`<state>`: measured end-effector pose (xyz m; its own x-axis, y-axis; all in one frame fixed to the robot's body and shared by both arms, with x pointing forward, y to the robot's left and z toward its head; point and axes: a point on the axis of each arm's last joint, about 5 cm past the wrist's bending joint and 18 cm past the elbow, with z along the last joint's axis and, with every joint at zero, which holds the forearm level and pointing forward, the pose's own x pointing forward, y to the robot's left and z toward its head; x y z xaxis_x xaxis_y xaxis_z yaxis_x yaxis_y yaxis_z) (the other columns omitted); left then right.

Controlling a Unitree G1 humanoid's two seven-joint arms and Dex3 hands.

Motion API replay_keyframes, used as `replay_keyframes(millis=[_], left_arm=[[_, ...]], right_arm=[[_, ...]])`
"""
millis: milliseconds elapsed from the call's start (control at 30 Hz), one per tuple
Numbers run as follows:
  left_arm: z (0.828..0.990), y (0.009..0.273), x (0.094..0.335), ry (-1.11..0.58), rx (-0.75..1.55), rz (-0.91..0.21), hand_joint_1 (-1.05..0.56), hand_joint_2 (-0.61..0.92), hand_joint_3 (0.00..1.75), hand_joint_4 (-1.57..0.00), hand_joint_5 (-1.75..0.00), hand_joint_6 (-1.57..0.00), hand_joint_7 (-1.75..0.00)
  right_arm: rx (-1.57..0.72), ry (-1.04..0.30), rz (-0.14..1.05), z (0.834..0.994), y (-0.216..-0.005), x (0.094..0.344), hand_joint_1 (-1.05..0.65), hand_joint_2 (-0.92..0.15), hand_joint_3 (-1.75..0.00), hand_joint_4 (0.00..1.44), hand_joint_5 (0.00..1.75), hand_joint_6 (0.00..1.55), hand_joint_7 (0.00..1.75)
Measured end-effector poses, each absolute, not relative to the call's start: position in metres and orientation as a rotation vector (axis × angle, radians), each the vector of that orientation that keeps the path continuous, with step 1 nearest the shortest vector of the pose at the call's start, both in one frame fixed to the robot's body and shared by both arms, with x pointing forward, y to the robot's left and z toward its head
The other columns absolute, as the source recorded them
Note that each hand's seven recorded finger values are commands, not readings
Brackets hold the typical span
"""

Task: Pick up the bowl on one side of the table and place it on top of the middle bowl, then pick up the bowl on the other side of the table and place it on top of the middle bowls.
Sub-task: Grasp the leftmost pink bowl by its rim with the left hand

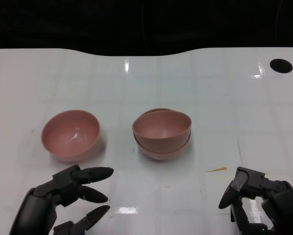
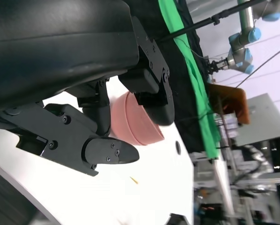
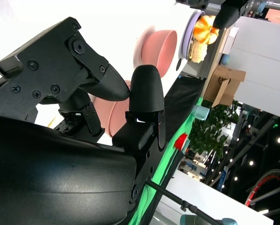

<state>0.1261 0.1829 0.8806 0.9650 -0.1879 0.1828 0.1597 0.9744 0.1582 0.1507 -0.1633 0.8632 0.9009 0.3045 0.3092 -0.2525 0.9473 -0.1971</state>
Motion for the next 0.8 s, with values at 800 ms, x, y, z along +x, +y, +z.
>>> replay_keyframes(millis=[800], left_arm=[[0.937, 0.191, 0.155, -0.315, 1.041, -0.067, -0.43, 0.92, 0.03, -0.41, -0.39, -0.47, 0.0]], right_arm=[[-0.128, -0.328, 0.289, 0.865, -0.158, 0.152, -0.19, -0.4, -1.38, 0.86, 1.75, 0.78, 1.51]])
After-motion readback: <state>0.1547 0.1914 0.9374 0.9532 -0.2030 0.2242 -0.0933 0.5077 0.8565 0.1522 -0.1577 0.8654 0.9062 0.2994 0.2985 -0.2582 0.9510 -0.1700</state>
